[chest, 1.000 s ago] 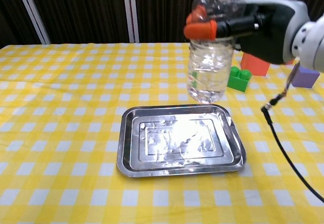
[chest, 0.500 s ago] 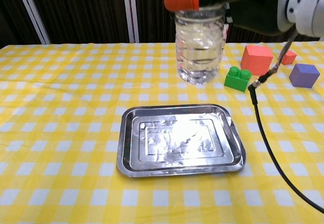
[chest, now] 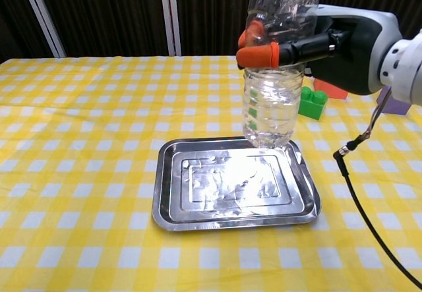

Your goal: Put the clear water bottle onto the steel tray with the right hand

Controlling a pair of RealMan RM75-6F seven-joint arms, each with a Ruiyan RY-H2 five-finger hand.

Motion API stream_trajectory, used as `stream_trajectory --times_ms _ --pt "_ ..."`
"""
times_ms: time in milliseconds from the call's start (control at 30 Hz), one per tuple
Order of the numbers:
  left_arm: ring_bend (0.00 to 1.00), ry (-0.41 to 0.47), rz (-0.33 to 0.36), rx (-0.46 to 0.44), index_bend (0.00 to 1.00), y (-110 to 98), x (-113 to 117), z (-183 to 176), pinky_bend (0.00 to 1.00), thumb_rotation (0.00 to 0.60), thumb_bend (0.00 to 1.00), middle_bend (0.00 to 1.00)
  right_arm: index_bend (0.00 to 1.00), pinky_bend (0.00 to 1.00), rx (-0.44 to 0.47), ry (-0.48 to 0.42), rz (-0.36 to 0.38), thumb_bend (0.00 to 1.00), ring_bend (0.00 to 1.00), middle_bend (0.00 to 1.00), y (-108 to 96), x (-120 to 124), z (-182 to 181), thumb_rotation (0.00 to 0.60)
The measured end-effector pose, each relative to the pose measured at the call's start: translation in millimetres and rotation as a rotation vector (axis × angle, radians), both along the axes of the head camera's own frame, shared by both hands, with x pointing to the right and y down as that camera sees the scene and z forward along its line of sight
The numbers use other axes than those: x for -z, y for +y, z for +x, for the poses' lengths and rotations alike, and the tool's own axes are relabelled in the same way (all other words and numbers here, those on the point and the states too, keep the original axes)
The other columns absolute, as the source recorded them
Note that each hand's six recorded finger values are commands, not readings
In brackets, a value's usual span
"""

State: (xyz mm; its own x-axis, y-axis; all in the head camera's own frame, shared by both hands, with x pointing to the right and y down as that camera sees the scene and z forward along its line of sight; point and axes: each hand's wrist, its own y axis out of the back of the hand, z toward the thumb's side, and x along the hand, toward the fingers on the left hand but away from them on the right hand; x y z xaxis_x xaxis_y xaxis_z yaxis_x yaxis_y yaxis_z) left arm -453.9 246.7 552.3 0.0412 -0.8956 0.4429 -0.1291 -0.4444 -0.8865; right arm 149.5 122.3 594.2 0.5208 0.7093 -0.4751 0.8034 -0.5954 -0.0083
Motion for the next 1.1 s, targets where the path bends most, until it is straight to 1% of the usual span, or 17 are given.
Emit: stream_trajectory --times_ms 167,333,467,567,667,800,933,1033,1100 --pt "0.00 -0.001 -0.002 0.001 0.19 0.2 0.1 -0.4 0.00 0.600 0.18 0.01 1.00 0.12 -0.068 0.060 0.031 0.28 0.54 0.80 -24.5 -2.0 32.9 0.600" --pt "0.00 -0.003 0.000 -0.003 0.19 0.6 0.3 1.6 0.00 0.600 0.18 0.01 1.00 0.12 -0.148 0.107 0.072 0.29 0.54 0.80 -51.0 7.8 72.3 0.600" --pt "0.00 -0.005 -0.004 -0.007 0.19 1.2 -1.1 3.6 0.00 0.600 0.18 0.01 1.00 0.12 -0.181 0.126 0.083 0.29 0.54 0.80 -58.6 15.2 93.9 0.600" --pt "0.00 -0.006 -0.006 -0.011 0.19 1.6 -1.8 5.0 0.00 0.600 0.18 0.01 1.00 0.12 -0.168 0.122 0.070 0.28 0.54 0.80 -53.4 14.2 93.7 0.600" --pt "0.00 -0.003 -0.003 -0.010 0.19 1.5 -0.9 5.4 0.00 0.600 0.18 0.01 1.00 0.12 -0.128 0.104 0.047 0.29 0.54 0.80 -40.7 10.2 81.7 0.600" --pt "0.00 -0.004 -0.002 -0.003 0.19 1.0 -0.8 3.3 0.00 0.600 0.18 0.01 1.00 0.12 -0.060 0.044 0.007 0.29 0.54 0.80 -17.8 6.6 49.0 0.600" --pt "0.00 -0.003 -0.004 -0.004 0.19 0.7 -1.3 2.6 0.00 0.600 0.18 0.01 1.00 0.12 0.011 -0.007 -0.008 0.29 0.54 0.80 0.8 7.2 13.3 0.600" --pt "0.00 -0.002 -0.001 -0.004 0.19 0.5 -0.4 2.1 0.00 0.600 0.18 0.01 1.00 0.12 0.058 -0.036 -0.010 0.29 0.54 0.80 11.7 7.4 -13.9 0.600" --pt "0.00 0.000 0.001 -0.002 0.19 0.5 0.3 1.3 0.00 0.600 0.18 0.01 1.00 0.12 0.074 -0.048 -0.017 0.29 0.55 0.80 16.5 5.9 -27.8 0.600"
